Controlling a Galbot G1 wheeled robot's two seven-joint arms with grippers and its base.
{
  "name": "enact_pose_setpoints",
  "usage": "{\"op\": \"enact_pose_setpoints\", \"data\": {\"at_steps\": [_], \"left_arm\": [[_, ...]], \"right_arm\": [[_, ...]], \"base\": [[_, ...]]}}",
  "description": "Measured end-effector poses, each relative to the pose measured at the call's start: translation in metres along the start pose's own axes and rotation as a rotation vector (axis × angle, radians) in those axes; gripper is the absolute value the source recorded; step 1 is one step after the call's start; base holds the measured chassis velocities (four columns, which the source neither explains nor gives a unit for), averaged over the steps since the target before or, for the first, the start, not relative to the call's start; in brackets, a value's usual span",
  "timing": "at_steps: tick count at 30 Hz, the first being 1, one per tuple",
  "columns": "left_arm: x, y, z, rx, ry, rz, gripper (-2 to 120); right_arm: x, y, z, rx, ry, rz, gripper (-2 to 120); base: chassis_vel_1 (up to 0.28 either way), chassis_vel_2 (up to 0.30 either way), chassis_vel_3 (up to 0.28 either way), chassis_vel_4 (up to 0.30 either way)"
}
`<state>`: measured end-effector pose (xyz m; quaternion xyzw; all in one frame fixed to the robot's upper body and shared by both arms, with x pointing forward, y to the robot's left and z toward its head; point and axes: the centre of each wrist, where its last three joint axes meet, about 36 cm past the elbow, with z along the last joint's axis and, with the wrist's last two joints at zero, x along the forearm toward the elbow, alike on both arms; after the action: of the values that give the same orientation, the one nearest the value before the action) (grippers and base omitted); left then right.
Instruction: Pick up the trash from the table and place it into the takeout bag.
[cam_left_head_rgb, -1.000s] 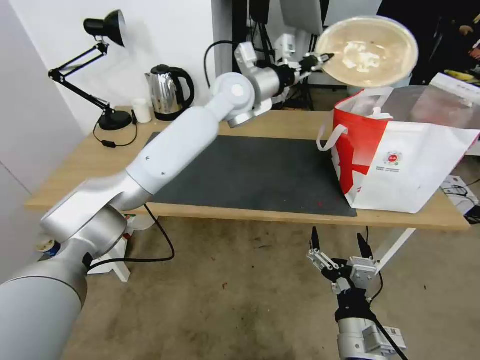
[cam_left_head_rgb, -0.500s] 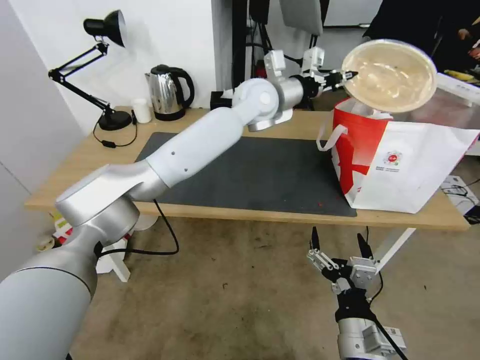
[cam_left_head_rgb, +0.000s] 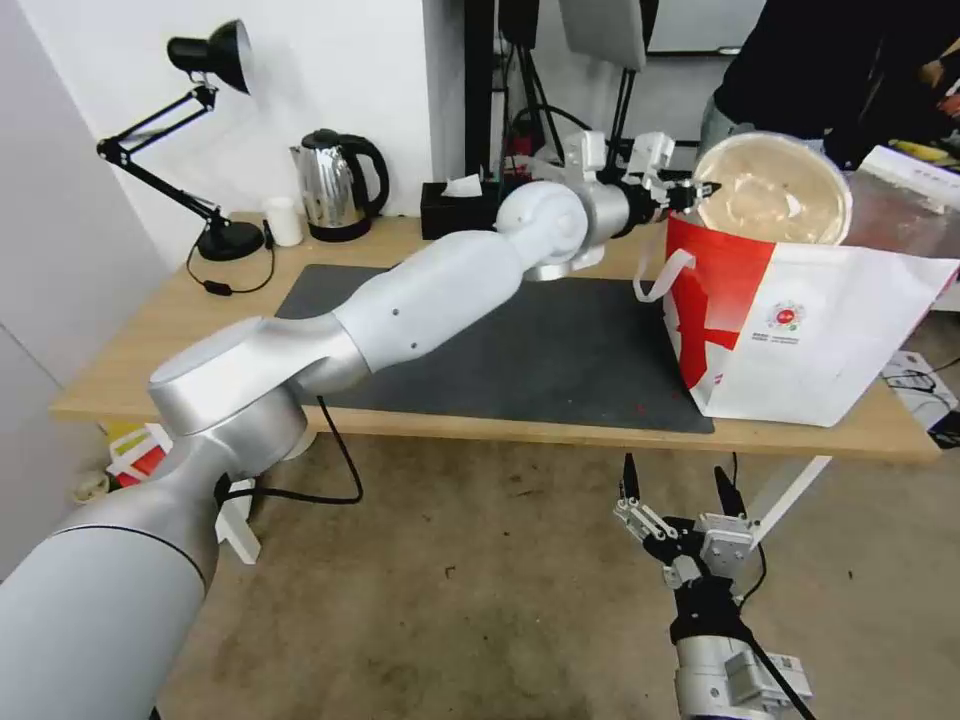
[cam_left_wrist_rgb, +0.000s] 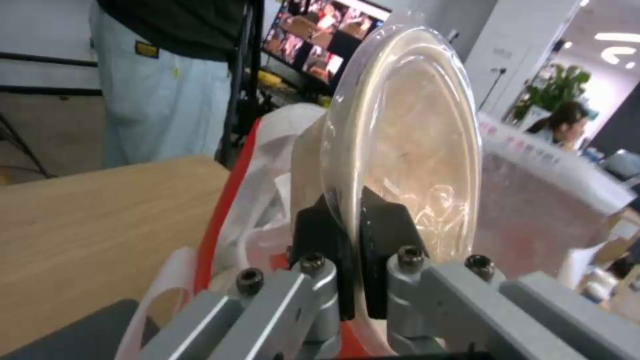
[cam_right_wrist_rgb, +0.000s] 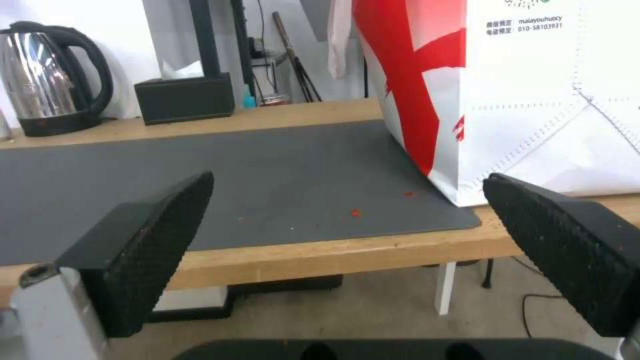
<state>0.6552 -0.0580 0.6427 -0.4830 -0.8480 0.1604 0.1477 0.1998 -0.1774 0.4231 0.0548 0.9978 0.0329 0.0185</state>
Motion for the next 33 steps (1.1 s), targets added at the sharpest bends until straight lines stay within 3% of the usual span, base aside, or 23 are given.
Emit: {"op": "enact_pose_setpoints", "data": {"at_steps": [10,17,33], "left_arm": [[-0.001,0.006,0.005,-0.021,0.014,-0.019,1],[0.004,0.017,0.014,-0.07,-0.037,0.051,1],[0.011,0.021,0.001,-0.086,-0.06,0.071,62]], "right_arm": [[0.0,0.0,0.0,0.0,0.0,0.0,100],[0.0,0.0,0.0,0.0,0.0,0.0,100],[0.0,0.0,0.0,0.0,0.0,0.0,100]], "base": [[0.0,0.0,0.0,0.0],[0.0,0.0,0.0,0.0],[0.0,0.0,0.0,0.0]]}}
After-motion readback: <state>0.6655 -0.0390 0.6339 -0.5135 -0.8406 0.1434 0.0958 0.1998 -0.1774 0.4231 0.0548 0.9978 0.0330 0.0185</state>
